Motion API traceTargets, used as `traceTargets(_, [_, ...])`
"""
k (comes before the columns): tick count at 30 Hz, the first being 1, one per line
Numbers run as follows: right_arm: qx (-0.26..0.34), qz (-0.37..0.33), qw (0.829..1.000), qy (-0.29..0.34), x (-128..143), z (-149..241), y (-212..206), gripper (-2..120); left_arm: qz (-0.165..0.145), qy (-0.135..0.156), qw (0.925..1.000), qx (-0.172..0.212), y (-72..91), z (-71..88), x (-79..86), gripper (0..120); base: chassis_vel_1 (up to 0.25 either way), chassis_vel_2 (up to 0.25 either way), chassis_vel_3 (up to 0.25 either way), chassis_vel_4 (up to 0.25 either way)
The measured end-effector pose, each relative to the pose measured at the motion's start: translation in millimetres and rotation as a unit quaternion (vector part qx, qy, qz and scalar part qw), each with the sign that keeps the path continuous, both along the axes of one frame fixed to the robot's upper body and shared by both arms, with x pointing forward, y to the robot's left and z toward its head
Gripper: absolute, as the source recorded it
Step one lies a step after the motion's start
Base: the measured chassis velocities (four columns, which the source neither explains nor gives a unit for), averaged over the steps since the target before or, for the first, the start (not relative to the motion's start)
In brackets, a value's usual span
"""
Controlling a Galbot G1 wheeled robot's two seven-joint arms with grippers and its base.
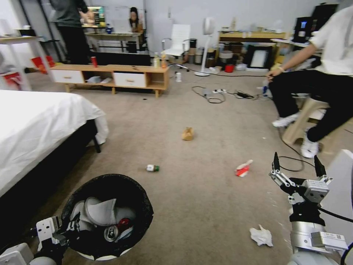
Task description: Pick up the trash bin and place the garbage on the floor into it.
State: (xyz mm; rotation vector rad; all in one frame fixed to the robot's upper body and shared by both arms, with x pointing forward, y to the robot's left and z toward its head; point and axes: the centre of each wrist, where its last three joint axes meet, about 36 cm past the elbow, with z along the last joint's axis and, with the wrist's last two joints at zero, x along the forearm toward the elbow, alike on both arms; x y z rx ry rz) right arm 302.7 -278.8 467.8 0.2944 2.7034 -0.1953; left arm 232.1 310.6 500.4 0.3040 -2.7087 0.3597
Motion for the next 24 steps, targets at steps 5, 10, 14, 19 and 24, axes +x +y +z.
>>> traceTargets(5, [-0.001,0.004,1.0,0.005,0,-3,1,100,0.0,0.0,1.0,0.001,0.6,0.0,-0.5,6,-0.094,-0.096,-0.1,-0.099])
traceTargets(10, [-0.001,0.017,1.0,0.009,1,-9,2,100,0.001,0.001,1.0,0.002,1.5,0.2,-1.2,6,-0.064,-0.062,-0.065,-0.063])
traceTargets(14, [0.0,0.025,1.0,0.011,1,-13,3,100,0.002,0.0,1.0,0.001,2.0,0.4,-1.2,6,-0.009,-0.01,-0.014,-0.01])
traceTargets(19, [0.003,0.037,0.999,0.013,2,-19,8,100,0.008,0.0,1.0,0.003,4.7,0.6,-1.7,6,0.0,0.0,0.0,0.0])
traceTargets(24, [0.004,0.043,0.999,0.014,3,-23,10,100,0.01,0.0,0.9999,0.002,5.5,0.6,-2.0,6,0.0,0.0,0.0,0.0])
